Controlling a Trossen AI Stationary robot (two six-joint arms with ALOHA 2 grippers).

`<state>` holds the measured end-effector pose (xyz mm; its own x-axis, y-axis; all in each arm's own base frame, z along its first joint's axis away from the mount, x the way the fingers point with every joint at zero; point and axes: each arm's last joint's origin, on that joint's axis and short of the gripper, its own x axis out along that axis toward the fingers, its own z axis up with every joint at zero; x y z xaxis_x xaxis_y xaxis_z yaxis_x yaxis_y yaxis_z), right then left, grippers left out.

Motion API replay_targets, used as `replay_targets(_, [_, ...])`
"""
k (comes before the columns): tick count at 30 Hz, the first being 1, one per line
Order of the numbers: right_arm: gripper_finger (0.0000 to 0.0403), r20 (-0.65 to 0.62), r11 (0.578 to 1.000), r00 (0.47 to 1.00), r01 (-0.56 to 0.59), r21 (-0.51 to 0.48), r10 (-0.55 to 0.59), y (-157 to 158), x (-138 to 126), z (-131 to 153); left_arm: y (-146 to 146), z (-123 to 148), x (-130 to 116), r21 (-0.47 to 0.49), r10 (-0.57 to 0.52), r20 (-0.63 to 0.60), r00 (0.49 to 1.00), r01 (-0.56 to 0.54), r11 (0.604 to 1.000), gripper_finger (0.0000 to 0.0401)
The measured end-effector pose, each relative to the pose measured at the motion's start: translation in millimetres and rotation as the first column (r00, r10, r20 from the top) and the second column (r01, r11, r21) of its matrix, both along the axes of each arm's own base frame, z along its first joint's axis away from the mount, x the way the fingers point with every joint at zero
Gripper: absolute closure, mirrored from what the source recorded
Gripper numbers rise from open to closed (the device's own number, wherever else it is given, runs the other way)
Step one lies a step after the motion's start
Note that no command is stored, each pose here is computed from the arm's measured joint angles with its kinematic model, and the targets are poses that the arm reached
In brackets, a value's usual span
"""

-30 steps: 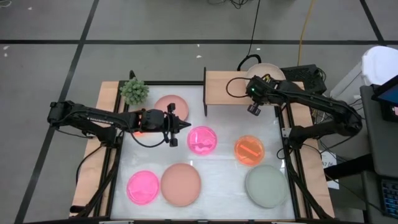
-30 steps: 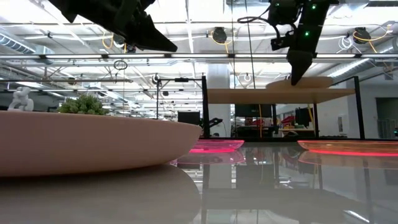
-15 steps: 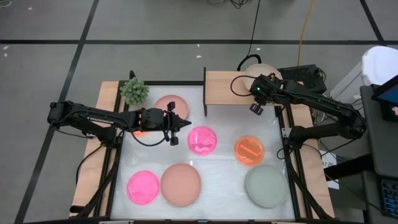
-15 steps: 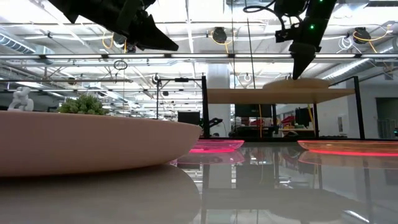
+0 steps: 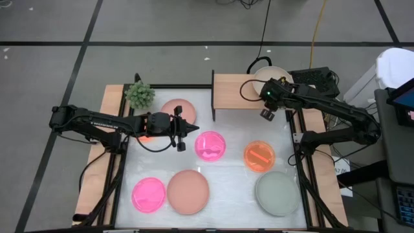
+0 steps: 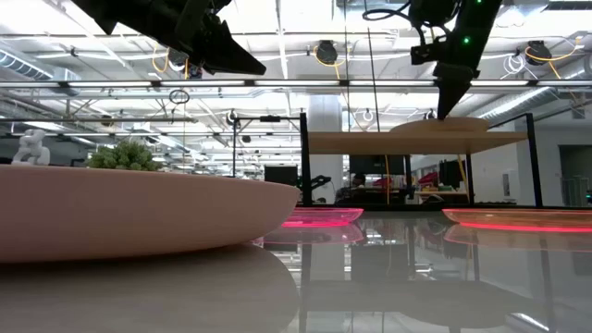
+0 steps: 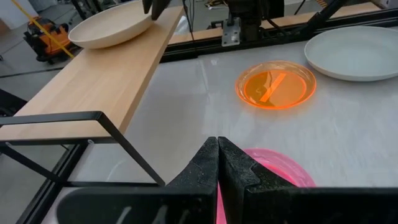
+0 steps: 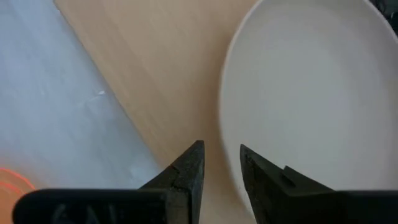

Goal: Place and stack plates onto a shelf
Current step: Put the brown plate on the shelf

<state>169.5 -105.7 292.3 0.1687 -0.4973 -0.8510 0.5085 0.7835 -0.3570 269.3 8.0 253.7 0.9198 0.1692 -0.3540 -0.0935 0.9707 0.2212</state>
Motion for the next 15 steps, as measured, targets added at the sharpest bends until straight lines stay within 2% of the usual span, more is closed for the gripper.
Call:
replay_targets(6, [0.0326,-0.051,1.0,0.998,-0.023,0.018,0.024,1.3,-2.3,-9.6,0.0,0.0,0.0,0.0,0.0,0.0,1.0,0.0,1.0,0.04])
replay_targets(15, [0.0361,-0.057,0.999,0.998,-0.018,0.026,0.02,1.8,-3.1,-10.7,0.0,0.0,0.0,0.0,0.0,0.0,1.0,0.0,1.0,0.04])
